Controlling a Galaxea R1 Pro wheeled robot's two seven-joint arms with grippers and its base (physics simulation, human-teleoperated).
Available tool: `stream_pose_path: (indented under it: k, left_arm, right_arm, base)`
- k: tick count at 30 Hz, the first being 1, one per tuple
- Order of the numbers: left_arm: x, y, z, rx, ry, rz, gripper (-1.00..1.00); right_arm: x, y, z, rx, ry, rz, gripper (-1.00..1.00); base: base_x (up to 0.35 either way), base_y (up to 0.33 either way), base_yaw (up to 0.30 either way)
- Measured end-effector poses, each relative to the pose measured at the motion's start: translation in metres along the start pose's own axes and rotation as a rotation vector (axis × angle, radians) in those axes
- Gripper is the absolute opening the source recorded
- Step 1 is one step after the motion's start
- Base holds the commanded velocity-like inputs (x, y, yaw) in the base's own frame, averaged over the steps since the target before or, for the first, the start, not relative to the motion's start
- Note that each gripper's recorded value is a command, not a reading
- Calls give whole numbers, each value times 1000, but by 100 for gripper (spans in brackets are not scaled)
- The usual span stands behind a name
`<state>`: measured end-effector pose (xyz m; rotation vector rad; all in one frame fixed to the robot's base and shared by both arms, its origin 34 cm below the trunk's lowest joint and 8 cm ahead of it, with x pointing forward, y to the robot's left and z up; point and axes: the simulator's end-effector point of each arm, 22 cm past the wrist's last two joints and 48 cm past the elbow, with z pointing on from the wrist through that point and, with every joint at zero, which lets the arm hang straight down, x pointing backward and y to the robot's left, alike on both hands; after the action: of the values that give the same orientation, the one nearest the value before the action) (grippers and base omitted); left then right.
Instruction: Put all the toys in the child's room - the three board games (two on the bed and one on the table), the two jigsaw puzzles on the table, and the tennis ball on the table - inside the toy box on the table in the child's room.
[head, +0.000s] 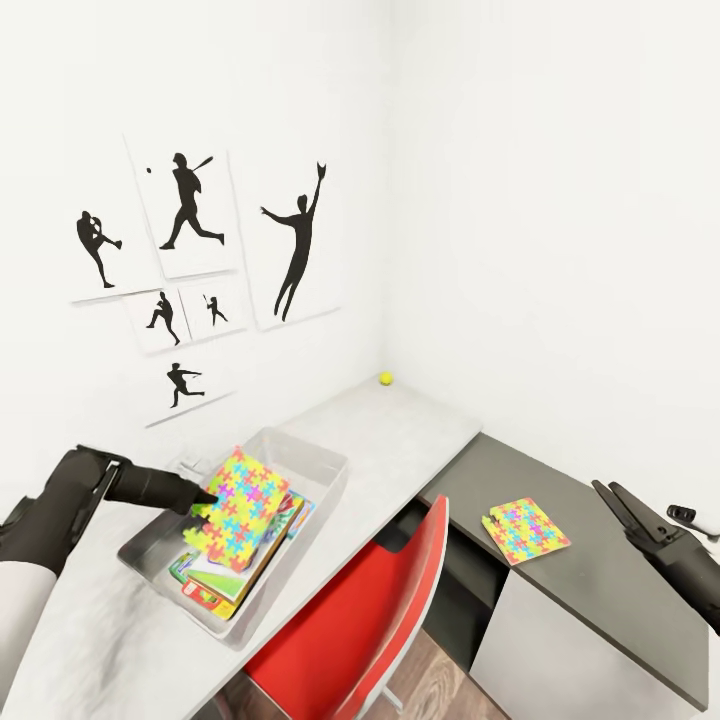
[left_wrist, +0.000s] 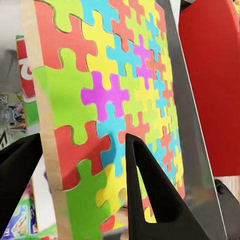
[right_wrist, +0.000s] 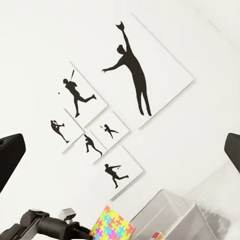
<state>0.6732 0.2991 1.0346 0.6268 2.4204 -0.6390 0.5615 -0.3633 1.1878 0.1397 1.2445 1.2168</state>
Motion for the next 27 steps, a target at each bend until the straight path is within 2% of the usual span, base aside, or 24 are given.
stream_pose_path:
  k: [4, 5, 17, 21, 25, 27]
  left_arm:
    - [4, 4, 1, -14, 16, 2, -100]
    - [5, 4, 1, -16, 17, 1, 100]
    - [6, 12, -2, -39, 15, -8, 100]
    - [4, 17, -8, -44, -3, -21, 100]
    - [-5, 21, -21, -34, -63, -49, 100]
    - [-13, 22, -38, -5, -121, -74, 100]
  right_arm:
    - [0, 0, 0, 0, 0, 0, 100]
    - [0, 0, 0, 0, 0, 0, 100]
    - [-1, 0, -1, 1, -2, 1, 100]
    - [-1, -1, -1, 1, -3, 1, 100]
    - [-1, 0, -1, 1, -3, 1, 100]
    - [-1, 0, -1, 0, -3, 1, 100]
  base:
    - [0, 0, 0]
    - [0, 0, 0]
    - [0, 0, 0]
    - [0, 0, 0]
    - [0, 0, 0]
    - [0, 0, 0]
